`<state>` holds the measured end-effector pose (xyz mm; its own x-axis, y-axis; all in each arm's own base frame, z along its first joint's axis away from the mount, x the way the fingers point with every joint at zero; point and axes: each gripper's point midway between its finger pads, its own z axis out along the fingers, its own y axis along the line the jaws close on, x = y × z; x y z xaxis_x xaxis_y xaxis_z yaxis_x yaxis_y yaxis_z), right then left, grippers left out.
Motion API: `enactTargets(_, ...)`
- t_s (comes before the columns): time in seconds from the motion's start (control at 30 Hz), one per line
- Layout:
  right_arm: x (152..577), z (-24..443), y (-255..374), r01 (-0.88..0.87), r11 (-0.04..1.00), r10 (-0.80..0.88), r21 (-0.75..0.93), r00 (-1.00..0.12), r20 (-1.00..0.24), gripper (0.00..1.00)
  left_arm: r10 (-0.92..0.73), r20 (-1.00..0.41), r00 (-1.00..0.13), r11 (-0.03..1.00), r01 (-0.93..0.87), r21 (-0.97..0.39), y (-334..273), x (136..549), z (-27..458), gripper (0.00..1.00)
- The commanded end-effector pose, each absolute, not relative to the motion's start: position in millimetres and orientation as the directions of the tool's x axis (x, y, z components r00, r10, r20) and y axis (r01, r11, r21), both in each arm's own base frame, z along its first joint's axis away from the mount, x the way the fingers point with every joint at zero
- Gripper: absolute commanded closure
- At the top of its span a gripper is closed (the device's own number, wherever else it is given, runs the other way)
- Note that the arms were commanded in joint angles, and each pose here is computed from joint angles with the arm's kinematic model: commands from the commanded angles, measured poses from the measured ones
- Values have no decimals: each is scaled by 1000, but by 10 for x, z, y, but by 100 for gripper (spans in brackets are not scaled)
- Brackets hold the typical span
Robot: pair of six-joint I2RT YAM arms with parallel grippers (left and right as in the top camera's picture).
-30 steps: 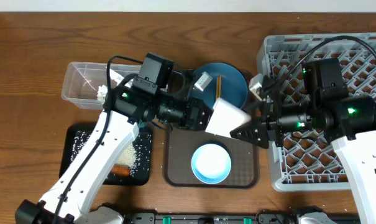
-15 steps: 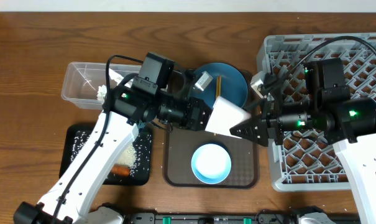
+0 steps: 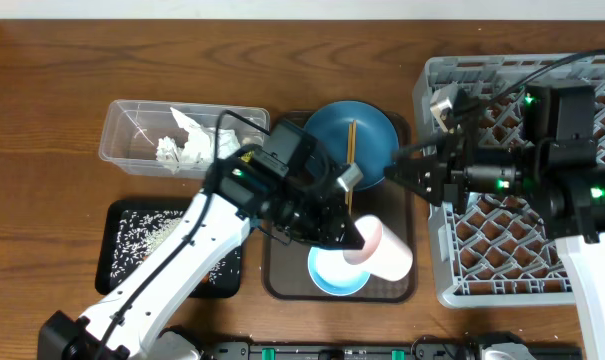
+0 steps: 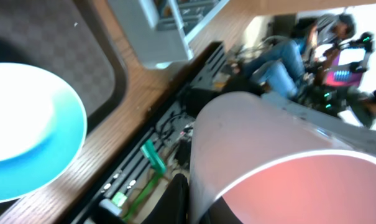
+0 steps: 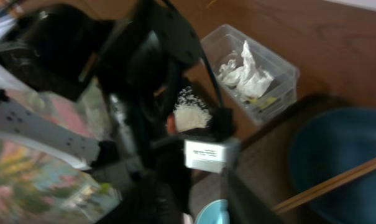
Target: Sort waste into correct bins and load items into the dishwasher rack
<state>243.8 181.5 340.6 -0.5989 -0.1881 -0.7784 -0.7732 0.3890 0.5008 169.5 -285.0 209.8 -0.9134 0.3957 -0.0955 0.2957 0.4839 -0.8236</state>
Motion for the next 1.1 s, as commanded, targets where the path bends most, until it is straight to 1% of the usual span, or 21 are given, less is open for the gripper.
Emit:
enactTargets(0.0, 2420, 3439, 1790, -755, 408, -177, 513, -617, -767, 62, 378, -149, -914, 480, 330, -813, -2832, 1802, 2140, 92)
enactTargets(0.03, 2424, 3414, 1778, -747, 422, -181, 513, -624, -760, 52, 374, -153, -915, 464, 327, -823, -2842, 1813, 2171, 94)
enactTargets(0.07, 2436, 3373, 1755, -736, 445, -186, 510, -634, -751, 46, 370, -160, -915, 441, 324, -837, -2850, 1832, 2216, 94)
enactTargets(0.1, 2447, 3333, 1733, -724, 467, -192, 507, -643, -741, 43, 364, -168, -916, 417, 322, -850, -2851, 1854, 2265, 94)
enactTargets(0.17, 2452, 3256, 1690, -700, 505, -202, 506, -665, -719, 40, 343, -184, -921, 376, 315, -872, -2830, 1930, 2356, 94)
enactTargets(0.23, 2408, 3214, 1679, -704, 504, -223, 501, -666, -712, 37, 311, -186, -932, 357, 295, -886, -2780, 2026, 2414, 94)
enactTargets(0.33, 2321, 3156, 1668, -717, 492, -260, 494, -662, -703, 28, 256, -179, -950, 336, 261, -905, -2674, 2178, 2487, 94)
enactTargets(0.4, 2267, 3122, 1661, -729, 482, -285, 485, -654, -700, 23, 235, -175, -956, 276, 238, -931, -2595, 2237, 2602, 94)
enactTargets(0.53, 2217, 3108, 1667, -742, 465, -303, 482, -645, -701, 15, 223, -162, -961, 162, 201, -966, -2485, 2261, 2807, 94)
enactTargets(0.6, 2176, 3122, 1687, -760, 438, -313, 480, -630, -711, 13, 234, -161, -959, 98, 188, -977, -2458, 2234, 2915, 94)
enactTargets(0.73, 2085, 3180, 1736, -801, 367, -324, 473, -587, -742, 9, 264, -179, -948, 6, 187, -982, -2453, 2171, 3067, 94)
enactTargets(0.9, 2055, 3206, 1771, -814, 340, -325, 471, -572, -753, 8, 271, -162, -949, 2, 168, -986, -2459, 2155, 3080, 94)
enactTargets(1.07, 1888, 3346, 1938, -863, 200, -319, 463, -505, -802, 8, 272, -167, -948, 0, 173, -985, -2464, 2153, 3082, 94)
